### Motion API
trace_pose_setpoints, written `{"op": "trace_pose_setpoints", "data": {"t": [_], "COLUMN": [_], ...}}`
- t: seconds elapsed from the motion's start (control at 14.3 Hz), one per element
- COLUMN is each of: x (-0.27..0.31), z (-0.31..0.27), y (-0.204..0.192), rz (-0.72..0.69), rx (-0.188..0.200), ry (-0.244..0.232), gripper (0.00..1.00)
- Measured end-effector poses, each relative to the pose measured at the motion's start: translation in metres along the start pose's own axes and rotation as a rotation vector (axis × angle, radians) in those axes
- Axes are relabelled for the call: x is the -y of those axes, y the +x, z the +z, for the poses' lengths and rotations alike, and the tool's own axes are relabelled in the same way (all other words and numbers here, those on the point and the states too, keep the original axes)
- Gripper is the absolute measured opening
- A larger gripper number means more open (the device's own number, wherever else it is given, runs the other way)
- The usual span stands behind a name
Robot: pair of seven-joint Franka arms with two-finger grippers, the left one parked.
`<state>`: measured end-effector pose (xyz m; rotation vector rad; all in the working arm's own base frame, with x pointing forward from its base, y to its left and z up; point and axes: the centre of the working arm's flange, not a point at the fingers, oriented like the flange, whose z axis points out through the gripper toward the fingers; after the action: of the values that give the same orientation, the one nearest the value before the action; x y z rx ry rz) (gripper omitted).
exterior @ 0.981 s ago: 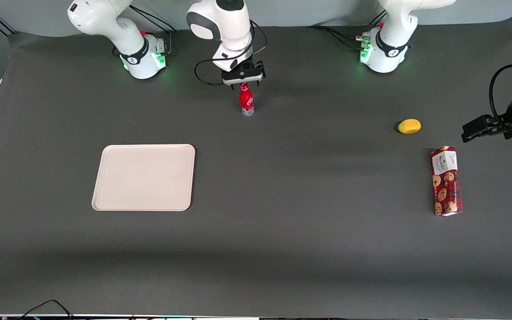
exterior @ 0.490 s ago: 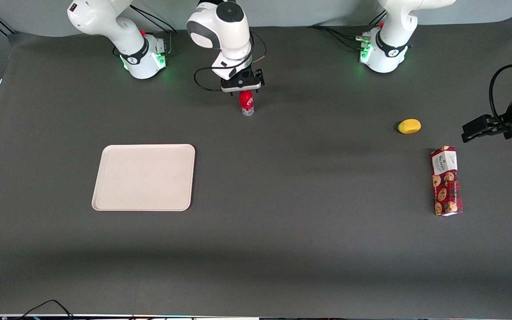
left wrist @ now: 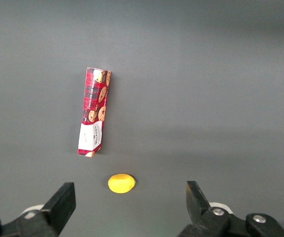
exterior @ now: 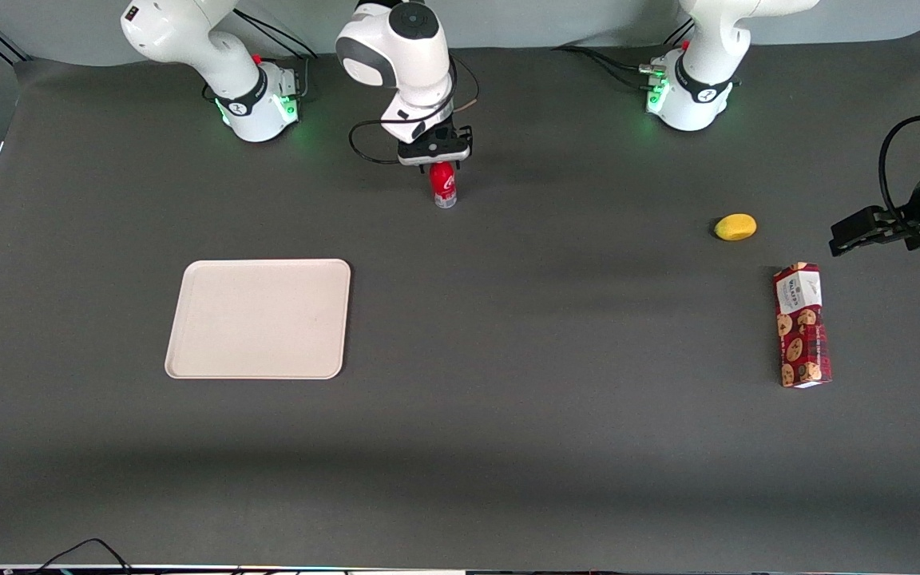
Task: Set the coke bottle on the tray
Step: 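Lower the right gripper around the bottle and close on it, then lift the bottle and carry it with the right gripper to the tray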
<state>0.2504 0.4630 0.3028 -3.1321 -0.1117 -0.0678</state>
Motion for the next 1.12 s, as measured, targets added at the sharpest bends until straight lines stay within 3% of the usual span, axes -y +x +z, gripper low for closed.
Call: {"op": "trace_pose_setpoints", "data": {"t": [0.14,0.21,0.28,0.77,1.12], "x": [0.000,0.000,0.001,0.005,-0.003], "z": [0.000,0.000,-0.001,-0.008,-0.105], "y": [0.000,0.000,0.000,0.001,0.049], "rz": [-0.001,-0.001,-0.001,-0.019,-0.067], "rx": [0.000,0.000,-0.001,-0.009,0.014], "ry": [0.000,0.000,0.002,0.008,-0.077], "gripper": [0.63,0.46,0.36,0.35,0.35]}}
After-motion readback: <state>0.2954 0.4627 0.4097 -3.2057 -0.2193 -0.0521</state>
